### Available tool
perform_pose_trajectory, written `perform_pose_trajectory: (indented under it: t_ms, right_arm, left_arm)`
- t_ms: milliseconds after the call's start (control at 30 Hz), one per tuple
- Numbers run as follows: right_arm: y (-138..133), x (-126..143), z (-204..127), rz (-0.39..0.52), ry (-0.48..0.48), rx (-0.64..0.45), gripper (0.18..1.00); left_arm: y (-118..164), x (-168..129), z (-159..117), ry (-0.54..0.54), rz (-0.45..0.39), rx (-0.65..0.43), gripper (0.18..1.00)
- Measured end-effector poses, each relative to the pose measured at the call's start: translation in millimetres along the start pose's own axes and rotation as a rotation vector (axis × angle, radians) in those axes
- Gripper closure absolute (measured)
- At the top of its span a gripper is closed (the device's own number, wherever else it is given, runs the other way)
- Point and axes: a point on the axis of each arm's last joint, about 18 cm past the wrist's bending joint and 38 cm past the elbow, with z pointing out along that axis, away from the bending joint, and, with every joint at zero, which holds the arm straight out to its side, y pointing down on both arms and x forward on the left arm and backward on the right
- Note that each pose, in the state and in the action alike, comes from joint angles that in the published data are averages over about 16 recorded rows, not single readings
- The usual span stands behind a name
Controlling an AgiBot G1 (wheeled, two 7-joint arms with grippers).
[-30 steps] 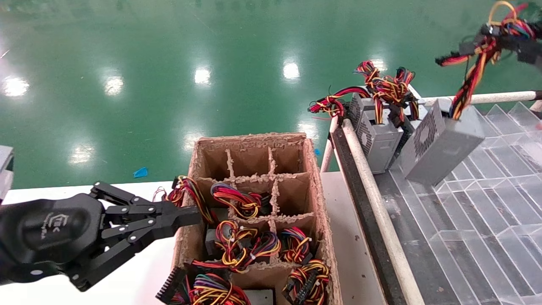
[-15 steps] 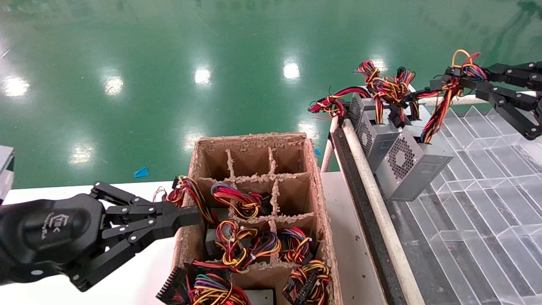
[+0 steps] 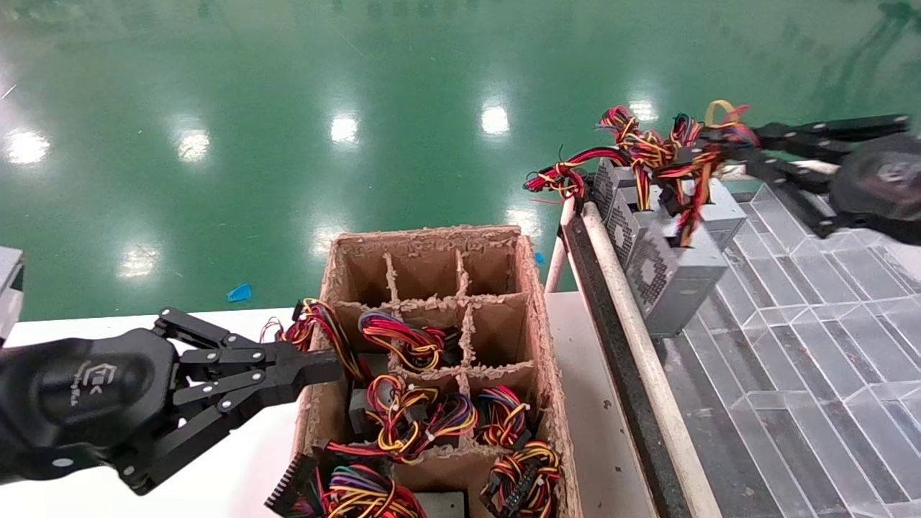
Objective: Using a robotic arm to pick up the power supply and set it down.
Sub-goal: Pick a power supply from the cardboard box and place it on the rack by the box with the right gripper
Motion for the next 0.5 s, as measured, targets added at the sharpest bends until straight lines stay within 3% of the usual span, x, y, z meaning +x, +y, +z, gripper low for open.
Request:
perform_pose_trajectory:
  t_ms: [500]
  right_arm:
    - [13,-8,30,0.016,-0.056,0.009,0.923]
  left_arm:
    - [0,0,0,0.0,0.0,0.0,0.993]
